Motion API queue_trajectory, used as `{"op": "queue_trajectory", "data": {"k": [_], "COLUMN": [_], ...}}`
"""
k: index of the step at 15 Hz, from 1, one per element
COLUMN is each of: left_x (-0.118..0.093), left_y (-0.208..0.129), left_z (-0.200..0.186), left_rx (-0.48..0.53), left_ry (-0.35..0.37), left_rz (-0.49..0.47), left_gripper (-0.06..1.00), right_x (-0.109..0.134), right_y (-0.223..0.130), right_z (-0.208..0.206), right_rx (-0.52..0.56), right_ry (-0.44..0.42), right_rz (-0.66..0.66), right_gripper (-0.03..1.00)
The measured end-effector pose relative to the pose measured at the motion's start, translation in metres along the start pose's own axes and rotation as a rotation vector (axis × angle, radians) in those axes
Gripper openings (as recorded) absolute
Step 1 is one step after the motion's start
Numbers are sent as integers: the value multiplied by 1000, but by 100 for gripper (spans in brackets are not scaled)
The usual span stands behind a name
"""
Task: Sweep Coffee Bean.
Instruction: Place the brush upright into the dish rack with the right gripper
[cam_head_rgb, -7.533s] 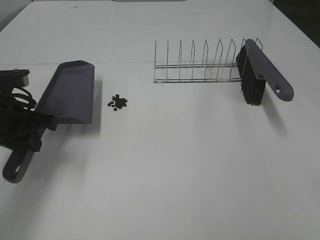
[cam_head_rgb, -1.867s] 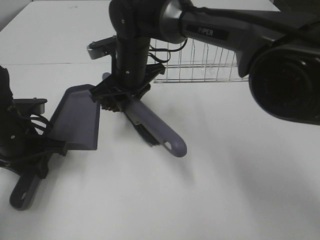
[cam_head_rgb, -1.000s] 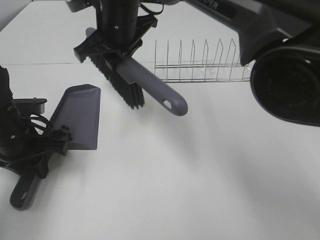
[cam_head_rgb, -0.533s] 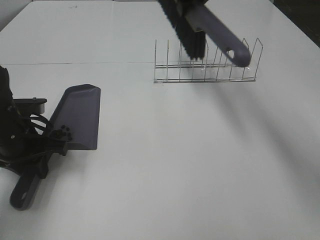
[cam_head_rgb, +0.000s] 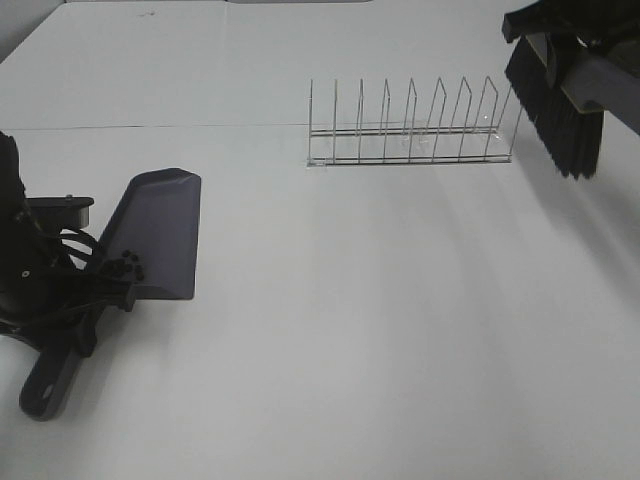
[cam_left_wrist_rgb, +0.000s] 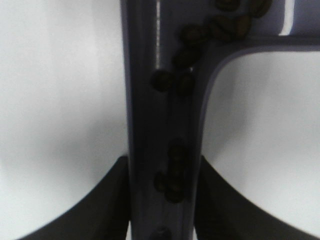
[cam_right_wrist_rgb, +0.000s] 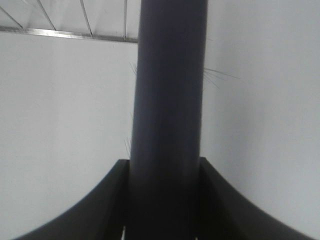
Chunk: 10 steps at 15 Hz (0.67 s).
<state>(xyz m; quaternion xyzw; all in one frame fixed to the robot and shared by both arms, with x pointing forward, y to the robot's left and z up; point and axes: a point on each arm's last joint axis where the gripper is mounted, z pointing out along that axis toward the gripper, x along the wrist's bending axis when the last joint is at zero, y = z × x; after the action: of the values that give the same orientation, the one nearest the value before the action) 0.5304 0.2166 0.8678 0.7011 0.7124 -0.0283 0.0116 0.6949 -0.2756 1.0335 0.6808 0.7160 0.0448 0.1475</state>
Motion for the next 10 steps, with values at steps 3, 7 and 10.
{"op": "queue_trajectory", "data": {"k": [3,7,10], "left_x": [0,0,0], "left_y": [0,0,0], "left_z": [0,0,0], "left_rx": [0,0,0], "left_ry": [0,0,0], "left_rz": [0,0,0], "left_gripper": [32,32,32], "right_x": [4,9,11], "right_y": [-17,-21,-18], "right_z": [24,54,75], "right_rx": [98,130,104], "right_ry": [8,8,0], "right_rz": [-12,-26,-42], "right_gripper": [27,27,27]}}
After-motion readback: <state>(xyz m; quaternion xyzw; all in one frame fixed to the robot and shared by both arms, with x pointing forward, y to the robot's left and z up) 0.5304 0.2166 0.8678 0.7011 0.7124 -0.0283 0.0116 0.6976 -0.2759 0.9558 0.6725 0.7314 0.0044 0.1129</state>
